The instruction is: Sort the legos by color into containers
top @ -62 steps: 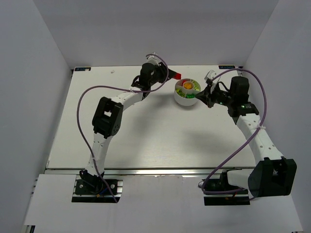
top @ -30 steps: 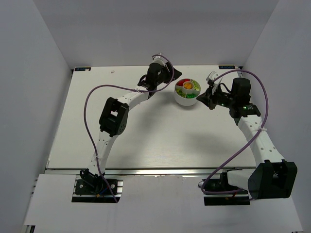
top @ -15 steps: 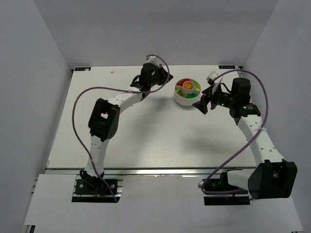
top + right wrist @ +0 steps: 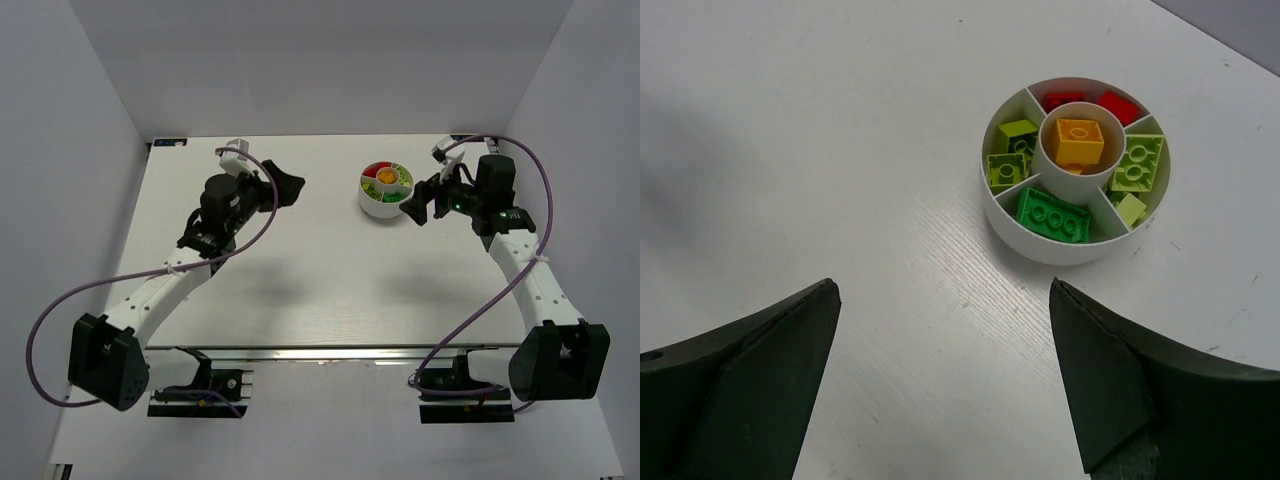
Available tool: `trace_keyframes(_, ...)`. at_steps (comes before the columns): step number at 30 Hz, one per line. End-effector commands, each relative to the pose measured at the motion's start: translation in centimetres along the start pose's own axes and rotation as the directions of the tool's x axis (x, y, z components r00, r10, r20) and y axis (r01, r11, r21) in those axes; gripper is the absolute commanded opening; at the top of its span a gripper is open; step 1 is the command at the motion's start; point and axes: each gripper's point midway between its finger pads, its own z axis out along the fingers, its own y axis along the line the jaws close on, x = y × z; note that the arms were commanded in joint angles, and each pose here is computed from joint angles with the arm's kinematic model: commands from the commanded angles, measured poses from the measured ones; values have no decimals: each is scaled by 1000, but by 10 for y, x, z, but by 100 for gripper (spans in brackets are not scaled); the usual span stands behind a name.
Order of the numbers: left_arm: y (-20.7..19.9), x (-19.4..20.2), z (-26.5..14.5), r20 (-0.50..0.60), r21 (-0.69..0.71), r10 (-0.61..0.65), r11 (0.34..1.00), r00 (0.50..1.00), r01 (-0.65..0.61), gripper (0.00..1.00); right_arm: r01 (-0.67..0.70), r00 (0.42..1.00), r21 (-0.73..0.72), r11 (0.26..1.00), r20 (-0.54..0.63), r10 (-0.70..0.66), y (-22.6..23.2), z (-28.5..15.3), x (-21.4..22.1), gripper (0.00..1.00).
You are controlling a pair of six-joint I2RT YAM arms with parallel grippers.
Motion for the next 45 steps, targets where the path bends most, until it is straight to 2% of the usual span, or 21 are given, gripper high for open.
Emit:
trace_keyframes(1,15,17,-21,-42,-60,5,998,999,-8,98,-37,999,53,998,26,36,-12,-4,-23,89)
trace_keyframes(9,19,8,-57,46,-78,-21,997,999,24,98,-155,988,176,972,37,151,-27,-12,-25,90)
trace_keyframes(15,20,9,-66,60,-79,-28,996,998,32,98,-235,970,406,883,47,237,-64,-23,-15,89)
trace_keyframes(17,23,11,-67,60,-91,-27,995,998,32,98,-261,963,426,866,51,265,-65,-24,-10,89)
trace_keyframes(30,27,3,-80,104,-115,-32,992,994,44,98,-256,965,397,881,48,259,-50,-31,0,89)
trace_keyframes(45,33,3,-86,99,-150,-14,988,995,29,98,-279,956,372,885,19,294,-39,-29,18,89)
